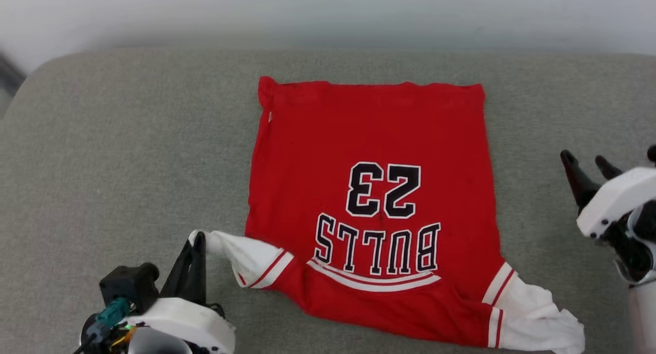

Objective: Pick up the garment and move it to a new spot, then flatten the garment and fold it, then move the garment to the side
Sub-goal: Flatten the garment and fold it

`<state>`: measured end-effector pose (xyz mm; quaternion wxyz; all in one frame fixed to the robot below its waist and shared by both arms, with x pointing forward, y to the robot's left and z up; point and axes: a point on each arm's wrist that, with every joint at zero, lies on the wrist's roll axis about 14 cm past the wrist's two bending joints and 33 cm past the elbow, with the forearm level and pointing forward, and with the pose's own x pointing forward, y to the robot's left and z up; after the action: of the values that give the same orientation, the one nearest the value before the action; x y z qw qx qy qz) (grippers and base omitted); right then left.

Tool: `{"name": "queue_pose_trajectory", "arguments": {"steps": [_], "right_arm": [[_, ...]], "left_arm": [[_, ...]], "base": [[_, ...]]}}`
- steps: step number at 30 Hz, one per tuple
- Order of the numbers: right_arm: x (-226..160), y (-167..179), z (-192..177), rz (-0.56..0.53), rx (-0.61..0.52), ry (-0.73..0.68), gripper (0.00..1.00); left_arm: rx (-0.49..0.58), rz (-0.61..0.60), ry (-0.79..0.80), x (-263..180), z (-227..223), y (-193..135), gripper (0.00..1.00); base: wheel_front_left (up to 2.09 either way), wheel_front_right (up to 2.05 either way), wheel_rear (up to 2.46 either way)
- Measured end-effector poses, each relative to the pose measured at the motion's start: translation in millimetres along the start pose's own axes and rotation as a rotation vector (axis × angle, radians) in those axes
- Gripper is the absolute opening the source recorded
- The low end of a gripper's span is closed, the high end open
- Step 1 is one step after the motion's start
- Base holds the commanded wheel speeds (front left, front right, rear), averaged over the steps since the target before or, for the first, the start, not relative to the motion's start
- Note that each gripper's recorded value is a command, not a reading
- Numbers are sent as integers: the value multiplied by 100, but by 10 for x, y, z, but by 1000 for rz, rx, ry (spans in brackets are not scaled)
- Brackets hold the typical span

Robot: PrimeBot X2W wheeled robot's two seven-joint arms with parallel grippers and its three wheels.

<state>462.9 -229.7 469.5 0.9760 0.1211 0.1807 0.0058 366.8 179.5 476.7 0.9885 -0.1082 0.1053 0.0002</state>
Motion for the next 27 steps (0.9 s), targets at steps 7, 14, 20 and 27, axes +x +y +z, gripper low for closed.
{"name": "queue_pose_trajectory", "arguments": {"steps": [7, 14, 20, 27], "right_arm": [[786, 199, -94, 35, -1, 262, 100], [1401, 444, -243, 67, 19, 457, 100], [1788, 624, -474, 83, -10, 545, 100], [2011, 699, -712, 89, -34, 634, 100]], "left_arm": [[4, -38, -47, 217, 87, -119, 0], [9, -37, -54, 400, 30, -96, 0], [22, -26, -27, 506, -94, -29, 0], [33, 5, 18, 554, -271, 99, 0]], "base": [[0, 0, 0], [0, 0, 0], [0, 0, 0], [0, 0, 0]]}}
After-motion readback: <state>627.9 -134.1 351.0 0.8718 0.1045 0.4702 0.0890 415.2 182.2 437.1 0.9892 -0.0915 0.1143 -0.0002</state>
